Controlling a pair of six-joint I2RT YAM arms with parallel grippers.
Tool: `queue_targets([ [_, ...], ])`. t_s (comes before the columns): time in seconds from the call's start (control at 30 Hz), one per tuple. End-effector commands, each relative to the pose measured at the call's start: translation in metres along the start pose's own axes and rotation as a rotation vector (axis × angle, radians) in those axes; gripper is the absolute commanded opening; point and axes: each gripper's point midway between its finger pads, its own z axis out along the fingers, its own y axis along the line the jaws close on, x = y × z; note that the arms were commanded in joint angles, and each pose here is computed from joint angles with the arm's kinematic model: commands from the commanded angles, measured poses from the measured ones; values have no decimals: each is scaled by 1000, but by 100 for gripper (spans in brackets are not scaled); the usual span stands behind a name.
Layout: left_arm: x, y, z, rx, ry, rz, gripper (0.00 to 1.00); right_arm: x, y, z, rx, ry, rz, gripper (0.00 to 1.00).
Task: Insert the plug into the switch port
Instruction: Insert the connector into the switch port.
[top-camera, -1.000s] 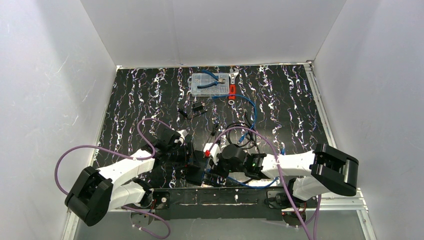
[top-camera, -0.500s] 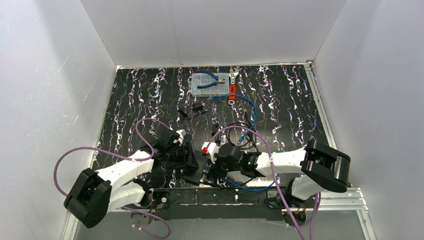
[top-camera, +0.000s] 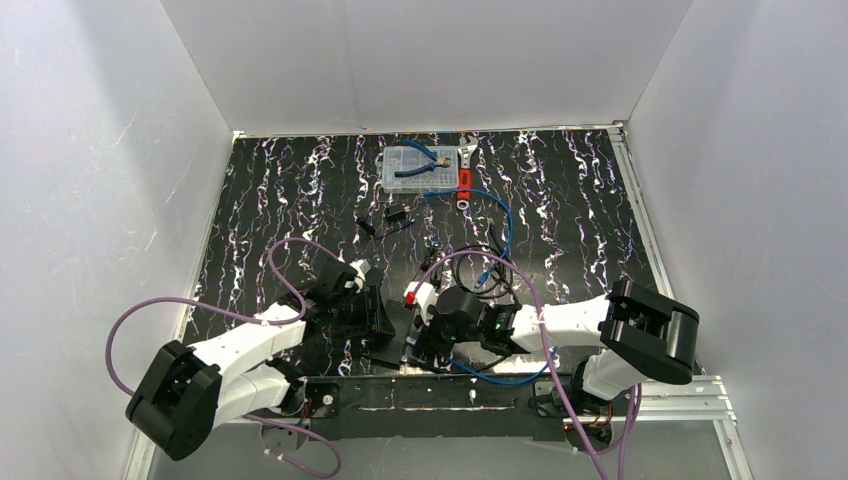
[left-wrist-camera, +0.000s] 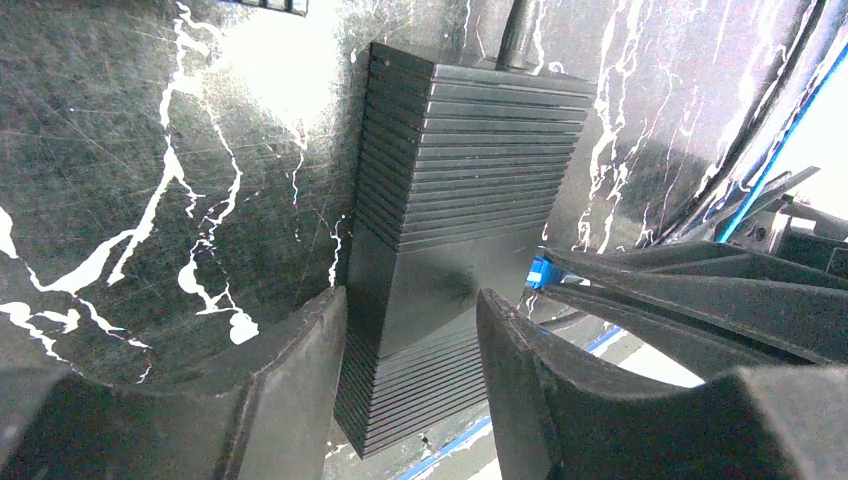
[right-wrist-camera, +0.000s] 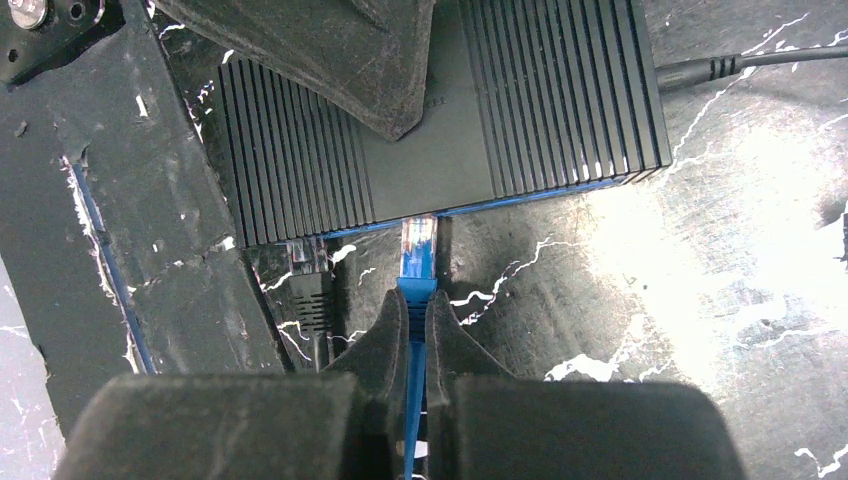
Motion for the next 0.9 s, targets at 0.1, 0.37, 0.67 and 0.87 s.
queue_targets([
  [0.1, 26, 12, 6, -11, 94, -23, 47, -90, 11, 1, -25, -300, -113, 1],
  [0.37, 29, 13, 9, -10, 113, -22, 46, -94, 22, 1, -89, -319, -283, 1],
  [0.67, 25, 13, 8, -21, 106, -14, 47, -74, 31, -3, -123, -276, -374, 1],
  [0.87, 24, 12, 8, -25, 103, -15, 47, -61, 34, -2, -108, -260, -396, 1],
])
